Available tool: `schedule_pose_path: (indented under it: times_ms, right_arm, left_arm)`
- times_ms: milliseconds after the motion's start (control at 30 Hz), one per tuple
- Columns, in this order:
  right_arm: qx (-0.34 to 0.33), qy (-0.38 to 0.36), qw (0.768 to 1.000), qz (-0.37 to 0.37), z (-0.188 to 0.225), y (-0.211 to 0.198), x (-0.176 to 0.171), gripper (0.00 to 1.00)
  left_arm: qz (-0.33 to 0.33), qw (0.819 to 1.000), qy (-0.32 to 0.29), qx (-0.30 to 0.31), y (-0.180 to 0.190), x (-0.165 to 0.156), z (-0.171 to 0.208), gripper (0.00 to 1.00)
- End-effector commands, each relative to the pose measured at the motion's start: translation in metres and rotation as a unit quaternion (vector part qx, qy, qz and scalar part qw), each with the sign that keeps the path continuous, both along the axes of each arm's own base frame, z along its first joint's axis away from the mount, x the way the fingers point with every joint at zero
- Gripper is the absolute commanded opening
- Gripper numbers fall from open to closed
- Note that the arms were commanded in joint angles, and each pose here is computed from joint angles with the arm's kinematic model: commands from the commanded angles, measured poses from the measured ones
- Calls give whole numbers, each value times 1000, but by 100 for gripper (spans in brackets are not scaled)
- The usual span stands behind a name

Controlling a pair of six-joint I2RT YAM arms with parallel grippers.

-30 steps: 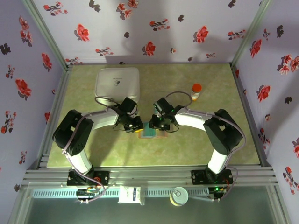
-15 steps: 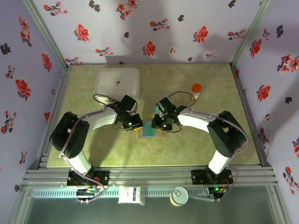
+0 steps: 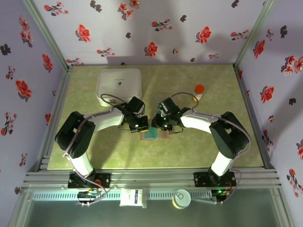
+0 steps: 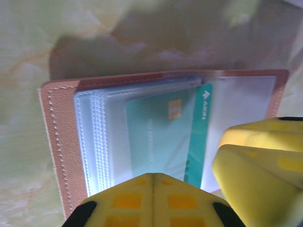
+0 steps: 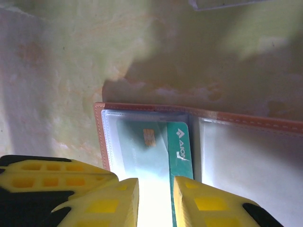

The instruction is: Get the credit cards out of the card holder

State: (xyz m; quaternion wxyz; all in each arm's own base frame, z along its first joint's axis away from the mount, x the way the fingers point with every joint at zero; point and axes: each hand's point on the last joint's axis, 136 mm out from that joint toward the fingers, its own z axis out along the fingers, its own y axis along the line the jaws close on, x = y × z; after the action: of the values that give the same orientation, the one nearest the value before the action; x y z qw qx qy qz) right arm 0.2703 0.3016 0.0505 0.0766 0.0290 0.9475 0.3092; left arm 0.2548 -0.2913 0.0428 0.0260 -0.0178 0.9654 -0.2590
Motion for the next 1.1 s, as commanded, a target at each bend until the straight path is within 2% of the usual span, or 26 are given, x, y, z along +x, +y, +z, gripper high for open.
schedule_pose_path:
  times_ms: [0,333,533,833,1067]
  right_arm:
    - [15,18,1000,-8,-10,2,1,26]
    - [31,34,999,-9,-20,9,2,26]
    - [-2,45,999,-18,-31,-3,-3,25]
    - [-30,34,999,-24,-21,-14,-2,24]
    - [-20,23,999,-22,-11,-12,1,24]
  left_arm:
    - [0,1000,1,25,7,0,-10,1]
    - [0,999,1,38,13,-3,-14,0]
    - [0,999,2,42,16,-5,-16,0]
    - [-1,999,7,47,19,-5,-18,0]
    - [-1,999,5,46,18,-3,-15,0]
